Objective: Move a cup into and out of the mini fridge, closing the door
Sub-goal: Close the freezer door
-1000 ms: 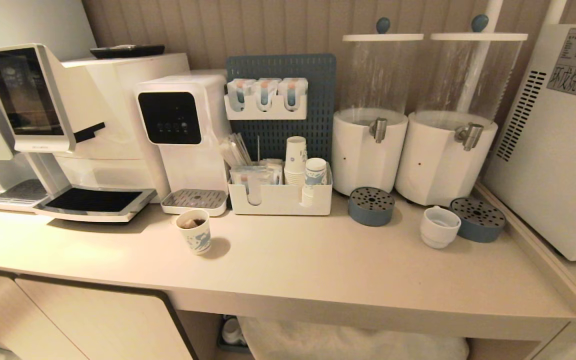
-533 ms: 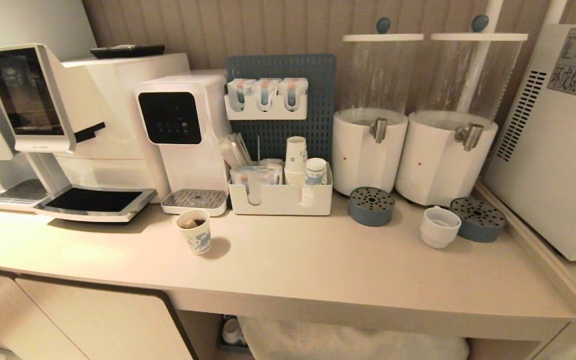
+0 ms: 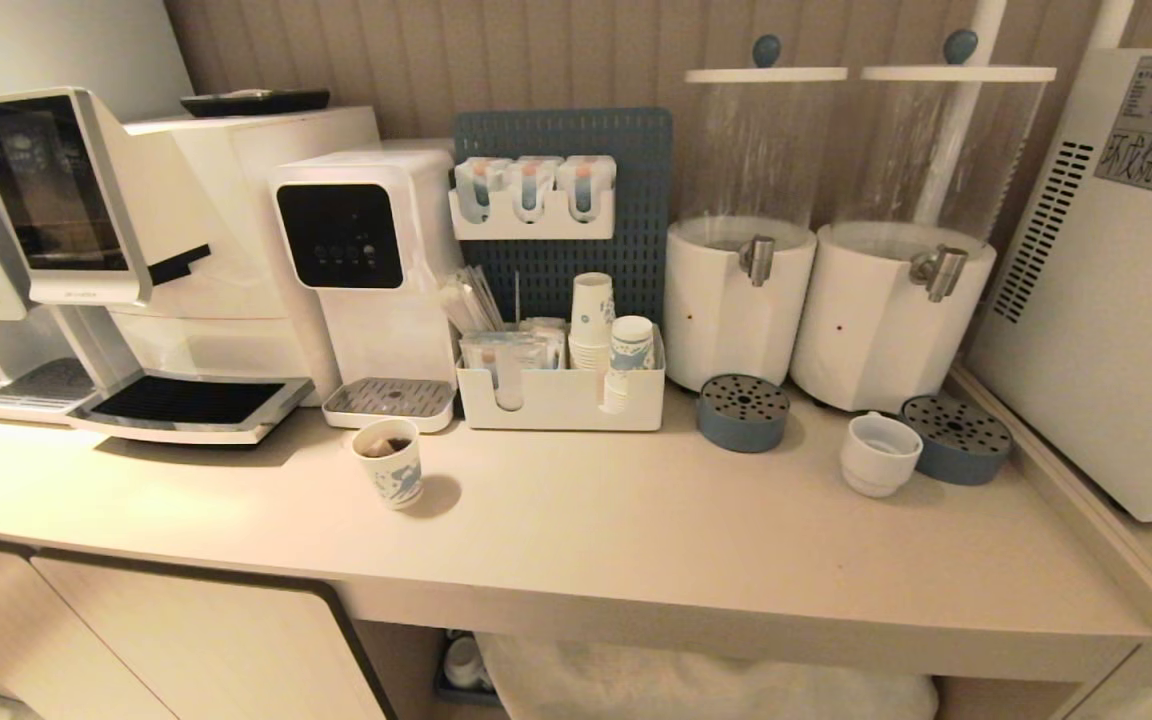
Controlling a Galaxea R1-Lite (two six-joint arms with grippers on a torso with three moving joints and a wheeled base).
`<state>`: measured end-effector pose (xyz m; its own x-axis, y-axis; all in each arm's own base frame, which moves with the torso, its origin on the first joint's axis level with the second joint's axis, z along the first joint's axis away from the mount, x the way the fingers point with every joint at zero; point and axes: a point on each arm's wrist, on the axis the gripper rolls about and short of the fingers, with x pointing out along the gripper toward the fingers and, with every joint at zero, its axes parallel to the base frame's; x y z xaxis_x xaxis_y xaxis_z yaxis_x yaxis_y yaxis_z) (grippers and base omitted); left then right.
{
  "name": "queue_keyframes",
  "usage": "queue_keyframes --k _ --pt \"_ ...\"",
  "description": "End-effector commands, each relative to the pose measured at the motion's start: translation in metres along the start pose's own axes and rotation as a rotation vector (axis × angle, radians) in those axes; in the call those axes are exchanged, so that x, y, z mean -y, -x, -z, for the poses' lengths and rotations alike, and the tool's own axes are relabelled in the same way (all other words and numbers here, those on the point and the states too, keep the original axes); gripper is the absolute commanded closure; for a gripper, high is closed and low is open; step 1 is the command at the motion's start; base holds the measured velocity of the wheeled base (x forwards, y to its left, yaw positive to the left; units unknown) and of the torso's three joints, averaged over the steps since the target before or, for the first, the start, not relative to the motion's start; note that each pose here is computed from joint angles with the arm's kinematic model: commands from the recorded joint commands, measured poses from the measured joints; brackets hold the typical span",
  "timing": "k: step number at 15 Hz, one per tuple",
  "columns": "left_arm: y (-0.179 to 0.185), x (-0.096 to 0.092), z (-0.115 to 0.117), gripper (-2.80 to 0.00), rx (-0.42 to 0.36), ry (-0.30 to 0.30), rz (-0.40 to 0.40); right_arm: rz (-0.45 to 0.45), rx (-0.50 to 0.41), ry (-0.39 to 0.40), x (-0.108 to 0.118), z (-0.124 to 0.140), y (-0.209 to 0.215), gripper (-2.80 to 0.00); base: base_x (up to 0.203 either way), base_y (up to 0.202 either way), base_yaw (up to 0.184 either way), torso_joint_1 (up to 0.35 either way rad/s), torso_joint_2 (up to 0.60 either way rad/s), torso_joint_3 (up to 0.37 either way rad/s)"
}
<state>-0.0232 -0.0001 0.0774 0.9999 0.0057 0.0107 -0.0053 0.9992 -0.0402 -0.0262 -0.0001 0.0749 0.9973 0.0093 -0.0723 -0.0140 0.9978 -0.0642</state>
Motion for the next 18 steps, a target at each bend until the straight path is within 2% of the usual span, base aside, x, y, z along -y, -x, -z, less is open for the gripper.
queue_keyframes --k 1,15,18 --pt "-0.0001 0.0 0.0 0.0 -0.001 0.0 0.0 0.002 0.003 -0.022 0.0001 -0.0017 0.0005 0.0 0.0 0.0 0.0 0.0 0.0 0.0" --pt "-0.0001 0.0 -0.0002 0.0 0.0 0.001 0.0 0.002 0.0 -0.026 0.0001 -0.0015 0.0004 0.0 -0.179 0.0 0.002 0.001 0.0 0.002" --pt "-0.0001 0.0 0.0 0.0 -0.001 0.0 0.0 0.003 0.0 -0.026 0.0001 -0.0016 0.0004 0.0 -0.074 0.0 -0.002 0.001 0.0 0.002"
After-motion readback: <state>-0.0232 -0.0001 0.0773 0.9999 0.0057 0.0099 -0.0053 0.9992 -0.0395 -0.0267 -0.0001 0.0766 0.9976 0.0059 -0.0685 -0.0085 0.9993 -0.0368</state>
